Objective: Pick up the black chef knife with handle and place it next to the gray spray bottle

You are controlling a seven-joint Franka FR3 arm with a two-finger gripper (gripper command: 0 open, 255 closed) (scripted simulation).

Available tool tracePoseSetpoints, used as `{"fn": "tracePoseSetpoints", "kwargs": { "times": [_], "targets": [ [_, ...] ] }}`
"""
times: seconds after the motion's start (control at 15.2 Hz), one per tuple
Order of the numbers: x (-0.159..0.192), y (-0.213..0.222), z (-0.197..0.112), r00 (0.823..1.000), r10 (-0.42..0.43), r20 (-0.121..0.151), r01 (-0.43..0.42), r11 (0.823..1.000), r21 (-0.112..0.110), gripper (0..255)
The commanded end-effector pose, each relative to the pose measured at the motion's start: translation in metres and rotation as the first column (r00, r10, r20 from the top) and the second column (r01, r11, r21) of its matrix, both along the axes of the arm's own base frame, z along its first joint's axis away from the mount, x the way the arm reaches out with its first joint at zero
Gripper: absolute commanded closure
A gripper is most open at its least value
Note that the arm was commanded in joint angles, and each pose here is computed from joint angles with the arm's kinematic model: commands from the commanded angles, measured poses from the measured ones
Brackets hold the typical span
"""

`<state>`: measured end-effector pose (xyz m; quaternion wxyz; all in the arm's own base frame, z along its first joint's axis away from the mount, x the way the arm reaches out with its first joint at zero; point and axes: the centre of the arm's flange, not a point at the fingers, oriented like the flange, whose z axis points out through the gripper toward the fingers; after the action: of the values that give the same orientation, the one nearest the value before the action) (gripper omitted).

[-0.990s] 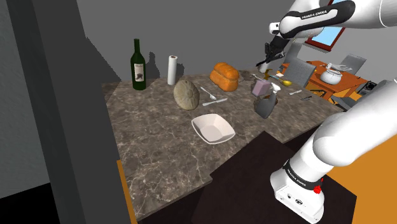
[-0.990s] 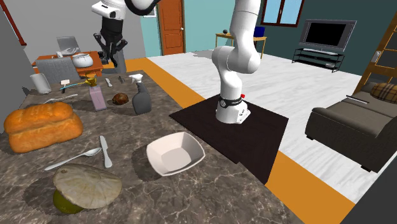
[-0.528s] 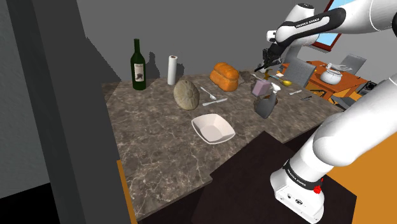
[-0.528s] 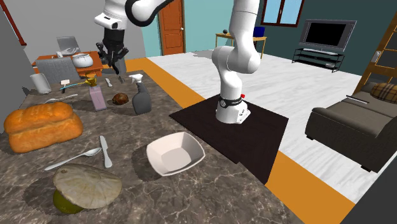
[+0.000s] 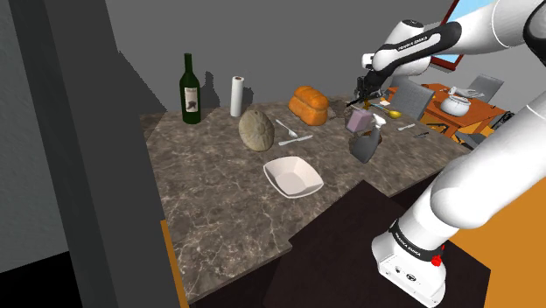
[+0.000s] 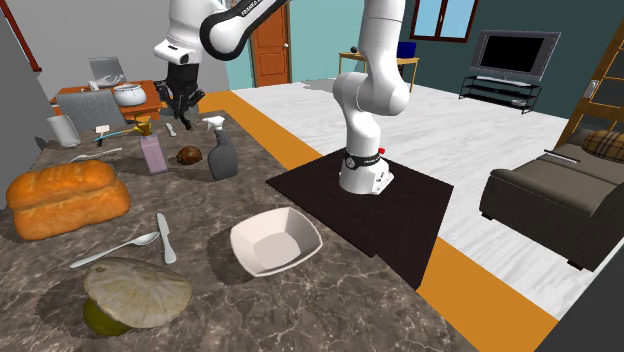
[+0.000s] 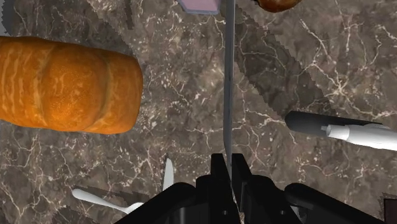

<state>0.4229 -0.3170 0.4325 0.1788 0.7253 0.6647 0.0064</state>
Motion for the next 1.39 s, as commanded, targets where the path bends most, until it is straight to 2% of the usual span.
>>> {"fn": "tracePoseSetpoints", "kwargs": {
  "times": [0.0, 1.32],
  "targets": [
    [-0.001, 0.001, -0.011, 1.000, 0.000, 0.001, 0.000, 1.000, 0.000, 255],
    [-0.001, 0.001, -0.116, 1.000, 0.000, 0.001, 0.000, 1.000, 0.000, 255]
  ]
}}
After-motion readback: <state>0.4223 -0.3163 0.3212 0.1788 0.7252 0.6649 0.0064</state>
